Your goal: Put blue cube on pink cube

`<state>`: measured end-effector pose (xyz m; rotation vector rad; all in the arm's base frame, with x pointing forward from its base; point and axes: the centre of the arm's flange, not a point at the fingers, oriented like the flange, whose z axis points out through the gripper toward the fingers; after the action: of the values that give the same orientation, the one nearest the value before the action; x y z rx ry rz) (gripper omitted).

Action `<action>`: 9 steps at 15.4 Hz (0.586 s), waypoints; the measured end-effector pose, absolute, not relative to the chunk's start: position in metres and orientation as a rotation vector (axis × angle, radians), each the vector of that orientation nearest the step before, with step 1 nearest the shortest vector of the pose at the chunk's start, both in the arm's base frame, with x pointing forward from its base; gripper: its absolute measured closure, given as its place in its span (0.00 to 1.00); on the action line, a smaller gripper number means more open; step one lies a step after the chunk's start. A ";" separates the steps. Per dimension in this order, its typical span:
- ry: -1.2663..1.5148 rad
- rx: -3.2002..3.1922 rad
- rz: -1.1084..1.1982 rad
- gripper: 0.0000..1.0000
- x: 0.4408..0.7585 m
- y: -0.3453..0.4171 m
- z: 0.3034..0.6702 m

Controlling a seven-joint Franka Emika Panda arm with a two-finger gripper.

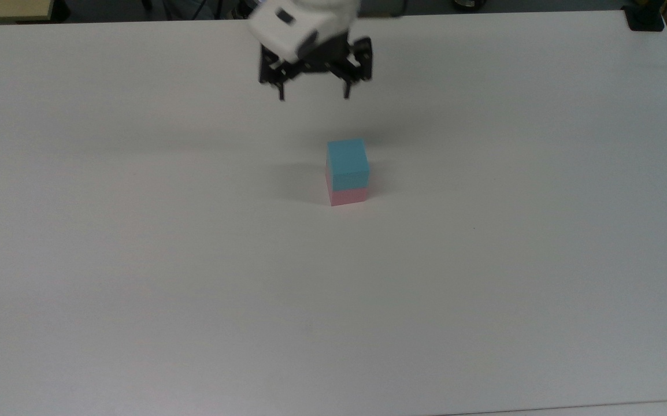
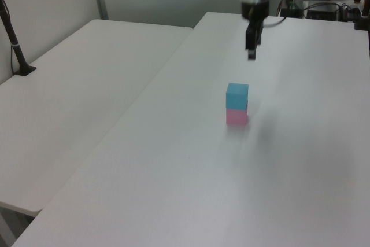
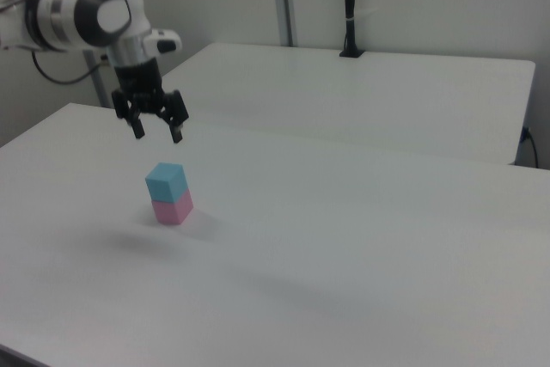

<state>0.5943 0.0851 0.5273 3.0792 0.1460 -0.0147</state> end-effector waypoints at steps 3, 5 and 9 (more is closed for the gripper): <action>0.026 3.086 0.007 0.00 0.570 0.037 0.579; -0.028 3.087 0.011 0.00 0.558 0.016 0.597; -0.053 3.086 0.005 0.00 0.557 0.006 0.598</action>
<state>0.5567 0.0057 0.5982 3.0863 -0.0527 0.0051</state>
